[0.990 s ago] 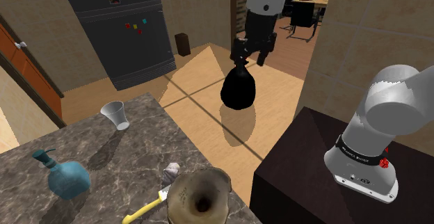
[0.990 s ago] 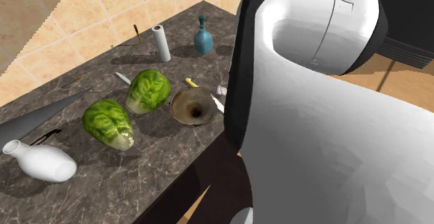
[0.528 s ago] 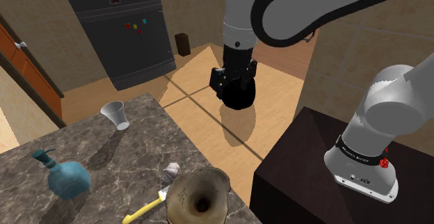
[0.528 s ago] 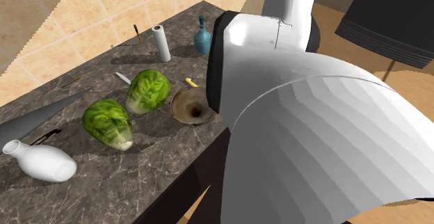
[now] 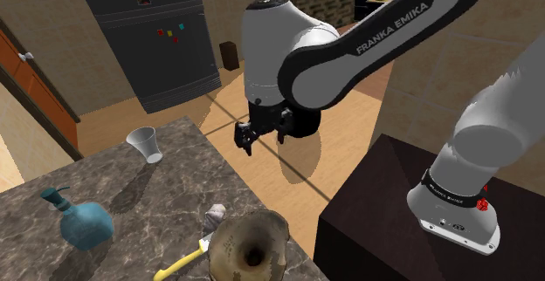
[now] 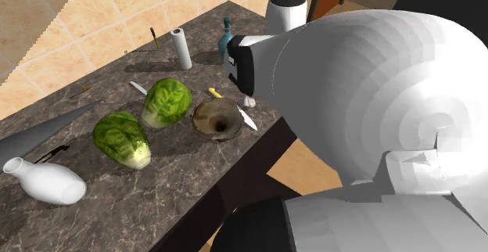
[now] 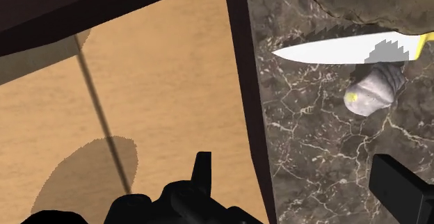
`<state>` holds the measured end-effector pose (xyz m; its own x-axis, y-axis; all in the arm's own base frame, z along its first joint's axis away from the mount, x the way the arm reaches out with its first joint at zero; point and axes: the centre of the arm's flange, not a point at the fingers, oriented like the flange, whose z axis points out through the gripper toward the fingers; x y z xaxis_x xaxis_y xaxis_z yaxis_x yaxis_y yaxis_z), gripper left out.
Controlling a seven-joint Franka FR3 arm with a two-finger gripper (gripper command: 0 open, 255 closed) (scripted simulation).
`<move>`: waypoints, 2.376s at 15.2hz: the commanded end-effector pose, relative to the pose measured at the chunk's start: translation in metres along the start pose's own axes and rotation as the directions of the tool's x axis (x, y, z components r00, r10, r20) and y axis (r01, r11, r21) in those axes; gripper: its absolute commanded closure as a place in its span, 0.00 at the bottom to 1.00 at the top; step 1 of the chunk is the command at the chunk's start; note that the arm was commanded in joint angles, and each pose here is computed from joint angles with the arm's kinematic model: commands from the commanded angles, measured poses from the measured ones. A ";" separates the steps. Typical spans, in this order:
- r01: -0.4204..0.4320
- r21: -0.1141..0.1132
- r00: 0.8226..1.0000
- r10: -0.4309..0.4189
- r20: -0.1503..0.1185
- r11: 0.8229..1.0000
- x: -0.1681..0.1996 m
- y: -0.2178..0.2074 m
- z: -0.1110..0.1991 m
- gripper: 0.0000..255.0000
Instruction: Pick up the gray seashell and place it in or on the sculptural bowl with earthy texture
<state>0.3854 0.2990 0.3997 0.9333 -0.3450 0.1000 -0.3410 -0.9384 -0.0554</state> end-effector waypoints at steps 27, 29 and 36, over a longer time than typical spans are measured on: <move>-0.199 -0.066 0.980 0.200 0.018 0.978 0.012 -0.177 0.241 0.00; -0.198 -0.066 0.980 0.200 0.018 0.978 0.012 -0.177 0.241 0.00; -0.199 -0.066 0.980 0.200 0.018 0.978 0.012 -0.177 0.241 1.00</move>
<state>0.4841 0.4652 0.1715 0.8480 -0.5254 0.0693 -0.5261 -0.8504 -0.0091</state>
